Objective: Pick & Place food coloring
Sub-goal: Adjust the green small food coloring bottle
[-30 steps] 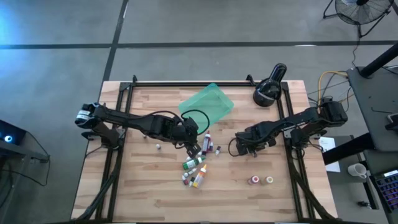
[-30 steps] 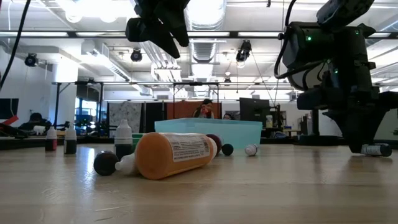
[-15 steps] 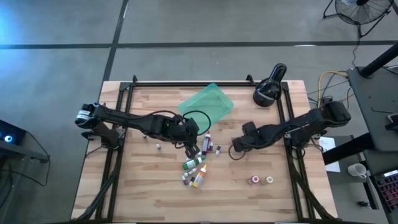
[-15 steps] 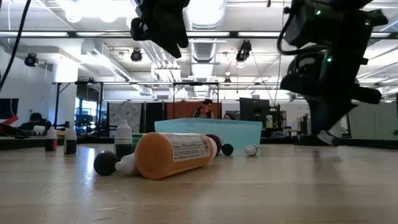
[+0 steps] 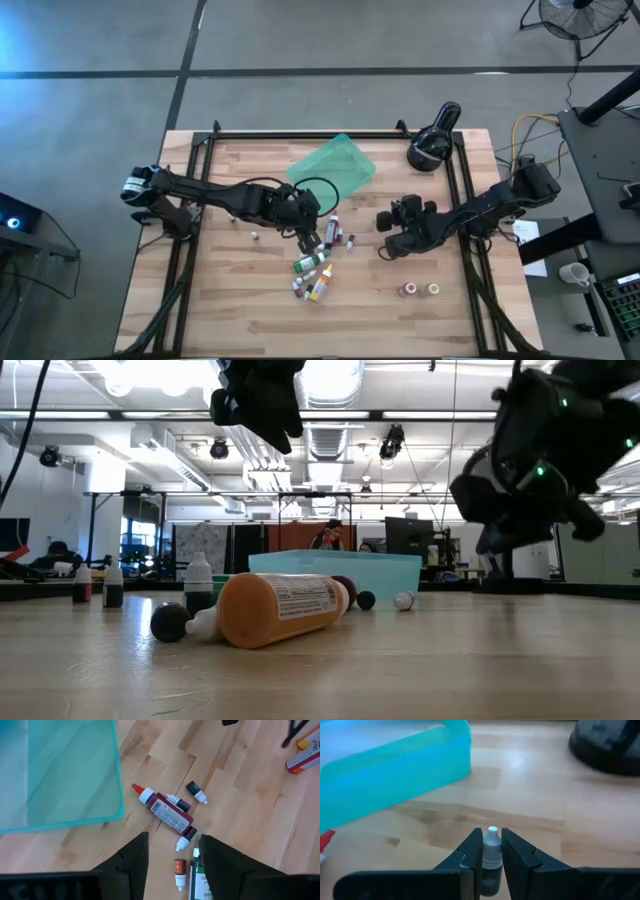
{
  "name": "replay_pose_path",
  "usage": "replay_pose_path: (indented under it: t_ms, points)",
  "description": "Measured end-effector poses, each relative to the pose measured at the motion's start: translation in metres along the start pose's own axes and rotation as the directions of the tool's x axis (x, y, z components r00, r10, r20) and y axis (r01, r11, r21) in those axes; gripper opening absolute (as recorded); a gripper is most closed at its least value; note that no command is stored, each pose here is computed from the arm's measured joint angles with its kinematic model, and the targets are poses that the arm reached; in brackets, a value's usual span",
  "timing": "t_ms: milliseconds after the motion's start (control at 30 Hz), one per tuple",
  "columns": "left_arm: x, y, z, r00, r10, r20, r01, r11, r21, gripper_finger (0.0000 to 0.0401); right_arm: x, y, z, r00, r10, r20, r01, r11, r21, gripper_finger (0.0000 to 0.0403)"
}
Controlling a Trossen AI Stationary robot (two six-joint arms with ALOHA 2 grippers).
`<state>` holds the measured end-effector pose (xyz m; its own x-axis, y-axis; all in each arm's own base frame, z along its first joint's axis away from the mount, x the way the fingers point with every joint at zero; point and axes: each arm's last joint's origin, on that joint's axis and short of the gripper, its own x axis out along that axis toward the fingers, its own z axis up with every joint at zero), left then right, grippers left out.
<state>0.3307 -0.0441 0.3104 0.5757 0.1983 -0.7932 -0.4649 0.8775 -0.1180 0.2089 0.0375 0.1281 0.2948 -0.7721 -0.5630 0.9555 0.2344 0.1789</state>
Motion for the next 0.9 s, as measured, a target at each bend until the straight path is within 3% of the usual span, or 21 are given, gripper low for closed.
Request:
replay_pose_path:
  t_ms: [267, 633, 900]
  points:
    - [0.0, 0.0, 0.0, 1.0, -0.001, 0.001, 0.001, 1.0, -0.002, 0.0147, 0.011, -0.014, -0.015, 0.998, 0.063, 0.001, -0.063, 0.995, 0.078, 0.0049]
    - [0.0, 0.0, 0.0, 1.0, -0.002, 0.002, 0.002, 1.0, -0.004, 0.0147, 0.011, -0.015, -0.014, 0.998, 0.063, 0.003, -0.062, 0.995, -0.073, 0.0049]
    - [0.0, 0.0, 0.0, 1.0, -0.002, 0.001, 0.002, 1.0, -0.004, 0.0147, 0.011, -0.015, -0.014, 0.998, 0.063, 0.0, -0.063, 0.998, -0.021, 0.005]
